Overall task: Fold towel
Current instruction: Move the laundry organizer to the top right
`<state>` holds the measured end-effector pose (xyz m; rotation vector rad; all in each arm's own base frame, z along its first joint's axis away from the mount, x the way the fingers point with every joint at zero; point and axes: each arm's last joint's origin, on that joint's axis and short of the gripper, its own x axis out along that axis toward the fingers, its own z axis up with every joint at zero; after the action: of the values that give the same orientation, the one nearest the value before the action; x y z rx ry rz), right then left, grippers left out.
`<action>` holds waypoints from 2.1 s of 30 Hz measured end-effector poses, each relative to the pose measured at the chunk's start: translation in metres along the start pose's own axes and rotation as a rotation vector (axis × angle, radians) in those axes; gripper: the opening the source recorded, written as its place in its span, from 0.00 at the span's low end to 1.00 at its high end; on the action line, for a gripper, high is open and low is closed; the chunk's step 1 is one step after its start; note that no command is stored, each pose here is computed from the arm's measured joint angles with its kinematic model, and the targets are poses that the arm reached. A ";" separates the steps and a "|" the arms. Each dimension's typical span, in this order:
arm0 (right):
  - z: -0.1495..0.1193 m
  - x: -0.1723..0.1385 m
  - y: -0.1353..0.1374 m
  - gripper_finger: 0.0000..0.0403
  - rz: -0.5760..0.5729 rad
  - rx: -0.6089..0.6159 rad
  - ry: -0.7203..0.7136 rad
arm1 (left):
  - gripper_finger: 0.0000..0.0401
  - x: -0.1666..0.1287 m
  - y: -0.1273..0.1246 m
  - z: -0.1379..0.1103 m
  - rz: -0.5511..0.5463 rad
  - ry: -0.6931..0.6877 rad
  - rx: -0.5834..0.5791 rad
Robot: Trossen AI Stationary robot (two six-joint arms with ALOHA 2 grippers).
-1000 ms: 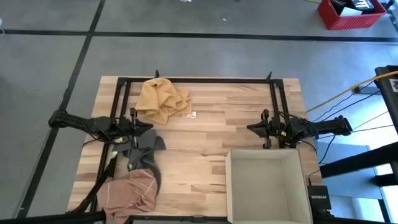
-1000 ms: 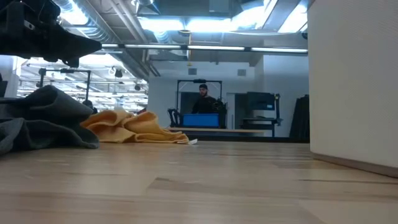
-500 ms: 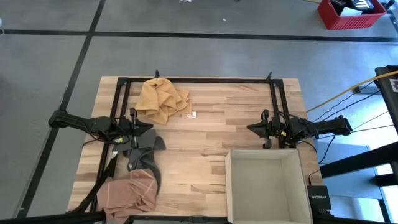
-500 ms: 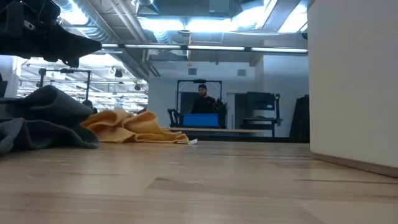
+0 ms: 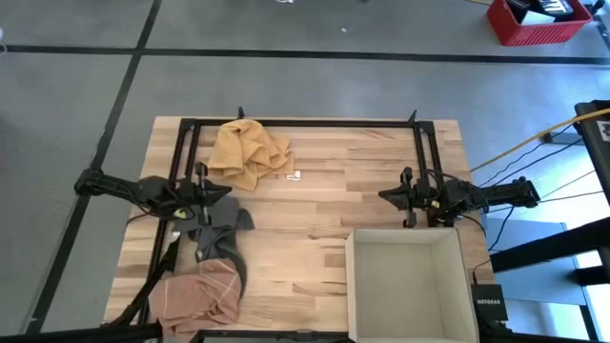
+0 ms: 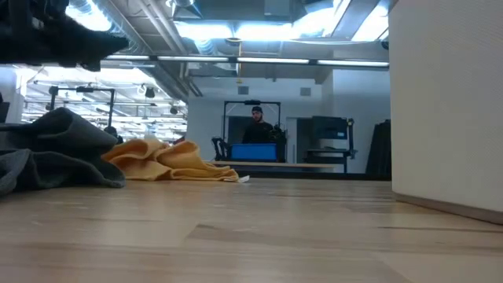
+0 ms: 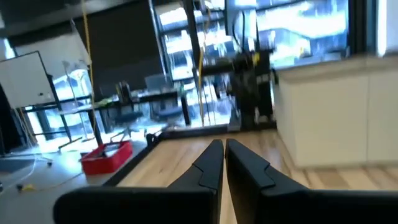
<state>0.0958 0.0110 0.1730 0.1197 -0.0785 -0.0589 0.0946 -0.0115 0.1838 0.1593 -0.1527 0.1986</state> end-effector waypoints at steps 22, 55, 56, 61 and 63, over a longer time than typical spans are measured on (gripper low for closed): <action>0.151 0.005 0.019 0.01 0.082 0.057 -0.144 | 0.03 0.000 0.010 0.020 0.096 -0.145 0.039; 0.161 0.078 0.091 0.33 -0.110 0.213 1.276 | 0.03 0.001 0.007 0.006 0.058 -0.003 -0.040; 0.159 0.078 0.092 0.36 -0.112 0.202 1.291 | 0.03 0.001 0.007 0.006 0.058 -0.004 -0.034; 0.150 0.078 0.100 0.43 -0.079 0.105 1.318 | 0.03 0.001 0.008 0.005 0.074 -0.001 -0.025; 0.142 0.078 0.103 0.44 -0.058 0.049 1.352 | 0.03 0.002 0.009 0.005 0.087 0.002 -0.027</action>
<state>0.1676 0.0916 0.3321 0.1899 1.2743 -0.0248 0.0937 -0.0038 0.1904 0.1256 -0.1609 0.2836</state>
